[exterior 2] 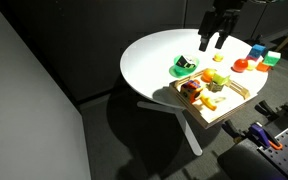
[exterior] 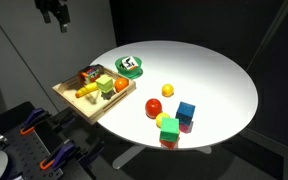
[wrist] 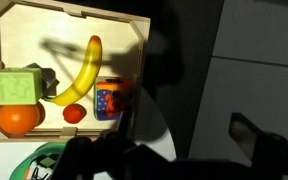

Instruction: Put the big red apple on top of the two stacked toy blocks in the box

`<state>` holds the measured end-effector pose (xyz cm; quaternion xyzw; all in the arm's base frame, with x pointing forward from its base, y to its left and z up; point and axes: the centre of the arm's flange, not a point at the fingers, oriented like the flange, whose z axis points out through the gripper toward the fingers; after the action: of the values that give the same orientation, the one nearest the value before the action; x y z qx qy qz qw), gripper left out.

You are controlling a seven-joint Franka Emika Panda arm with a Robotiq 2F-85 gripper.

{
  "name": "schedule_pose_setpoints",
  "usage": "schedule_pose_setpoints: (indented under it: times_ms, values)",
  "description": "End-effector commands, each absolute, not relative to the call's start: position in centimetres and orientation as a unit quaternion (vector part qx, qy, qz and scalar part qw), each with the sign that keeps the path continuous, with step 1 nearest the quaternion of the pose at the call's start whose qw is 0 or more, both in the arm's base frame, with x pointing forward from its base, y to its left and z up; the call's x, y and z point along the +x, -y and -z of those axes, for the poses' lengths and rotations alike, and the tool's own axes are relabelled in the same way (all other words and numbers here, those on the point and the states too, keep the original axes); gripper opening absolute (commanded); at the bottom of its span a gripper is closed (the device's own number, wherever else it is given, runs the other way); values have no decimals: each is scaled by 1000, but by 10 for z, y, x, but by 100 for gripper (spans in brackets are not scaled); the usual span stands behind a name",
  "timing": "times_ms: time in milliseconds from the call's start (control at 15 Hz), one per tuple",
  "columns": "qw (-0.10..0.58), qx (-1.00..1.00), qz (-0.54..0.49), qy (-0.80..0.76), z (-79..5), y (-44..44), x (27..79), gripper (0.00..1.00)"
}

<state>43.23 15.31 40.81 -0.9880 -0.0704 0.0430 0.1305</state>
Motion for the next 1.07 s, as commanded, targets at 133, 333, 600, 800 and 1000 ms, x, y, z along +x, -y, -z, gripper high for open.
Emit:
schedule_pose_setpoints:
  times_ms: [133,333,600,800,1000]
  values:
    - [126,-989,-42,63,-410,-146,437,100]
    - [122,-991,-38,50,-414,-134,442,100]
    - [103,-994,-34,28,-415,-113,452,100]
    - [79,-996,-31,10,-414,-94,459,100]
    - [56,-998,-24,-11,-409,-73,465,100]
